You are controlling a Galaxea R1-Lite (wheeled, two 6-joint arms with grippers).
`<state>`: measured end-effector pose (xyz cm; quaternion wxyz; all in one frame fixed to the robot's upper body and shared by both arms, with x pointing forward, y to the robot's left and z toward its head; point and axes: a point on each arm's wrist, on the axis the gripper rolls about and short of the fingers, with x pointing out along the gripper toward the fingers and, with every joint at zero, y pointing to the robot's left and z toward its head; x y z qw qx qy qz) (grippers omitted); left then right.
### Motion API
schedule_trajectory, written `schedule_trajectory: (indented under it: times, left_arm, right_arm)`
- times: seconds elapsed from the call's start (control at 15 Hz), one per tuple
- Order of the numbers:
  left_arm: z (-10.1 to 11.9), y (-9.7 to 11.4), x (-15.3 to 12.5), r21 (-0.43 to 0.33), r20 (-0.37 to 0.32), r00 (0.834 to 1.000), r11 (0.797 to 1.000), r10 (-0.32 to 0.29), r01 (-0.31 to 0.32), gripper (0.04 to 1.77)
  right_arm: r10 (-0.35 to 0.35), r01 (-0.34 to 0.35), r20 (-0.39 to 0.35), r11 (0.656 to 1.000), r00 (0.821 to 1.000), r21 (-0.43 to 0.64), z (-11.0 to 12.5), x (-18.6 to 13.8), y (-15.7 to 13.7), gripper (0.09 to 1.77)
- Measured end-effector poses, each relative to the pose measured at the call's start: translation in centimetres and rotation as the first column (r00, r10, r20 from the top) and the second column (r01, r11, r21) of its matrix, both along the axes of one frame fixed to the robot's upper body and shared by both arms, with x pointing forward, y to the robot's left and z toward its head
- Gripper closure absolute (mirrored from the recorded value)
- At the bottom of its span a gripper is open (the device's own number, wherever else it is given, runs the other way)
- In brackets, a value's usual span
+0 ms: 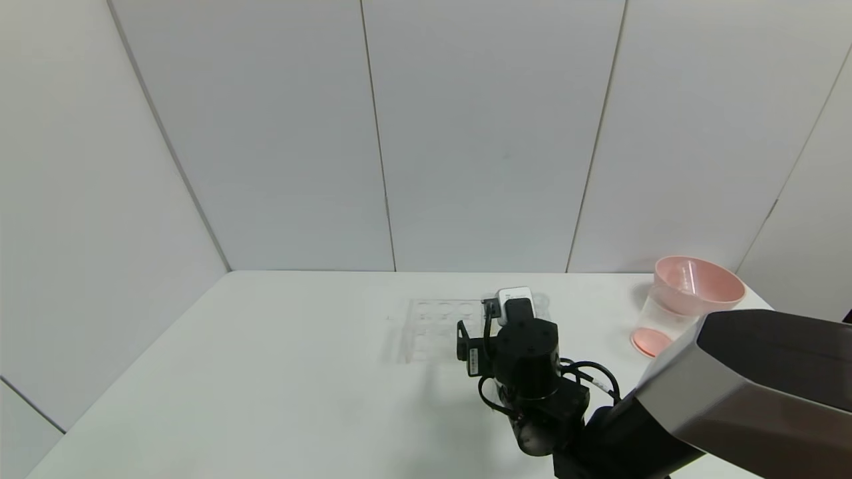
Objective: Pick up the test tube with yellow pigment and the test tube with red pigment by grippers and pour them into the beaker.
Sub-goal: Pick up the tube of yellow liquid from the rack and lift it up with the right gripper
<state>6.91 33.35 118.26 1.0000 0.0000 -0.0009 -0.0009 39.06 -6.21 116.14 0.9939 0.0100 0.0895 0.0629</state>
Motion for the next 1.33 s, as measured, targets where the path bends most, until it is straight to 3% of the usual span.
schedule_trajectory:
  times: [0.6, 1.0, 1.33]
  left_arm:
    - [0.0, 0.0, 0.0, 0.000, 0.000, 1.000, 1.000, 0.000, 0.000, 0.05]
    - [0.0, 0.0, 0.0, 0.000, 0.000, 1.000, 1.000, 0.000, 0.000, 0.05]
    - [0.0, 0.0, 0.0, 0.000, 0.000, 1.000, 1.000, 0.000, 0.000, 0.05]
  right_arm:
    - [-0.018, 0.018, -0.016, 1.000, 1.000, 0.022, 0.0, 0.8, 0.1, 1.37]
    - [-0.017, 0.018, -0.002, 0.999, 1.000, 0.034, 0.6, 1.0, 0.2, 1.37]
    - [-0.007, 0.005, 0.039, 0.998, 0.999, 0.057, 2.6, 0.8, 0.3, 1.37]
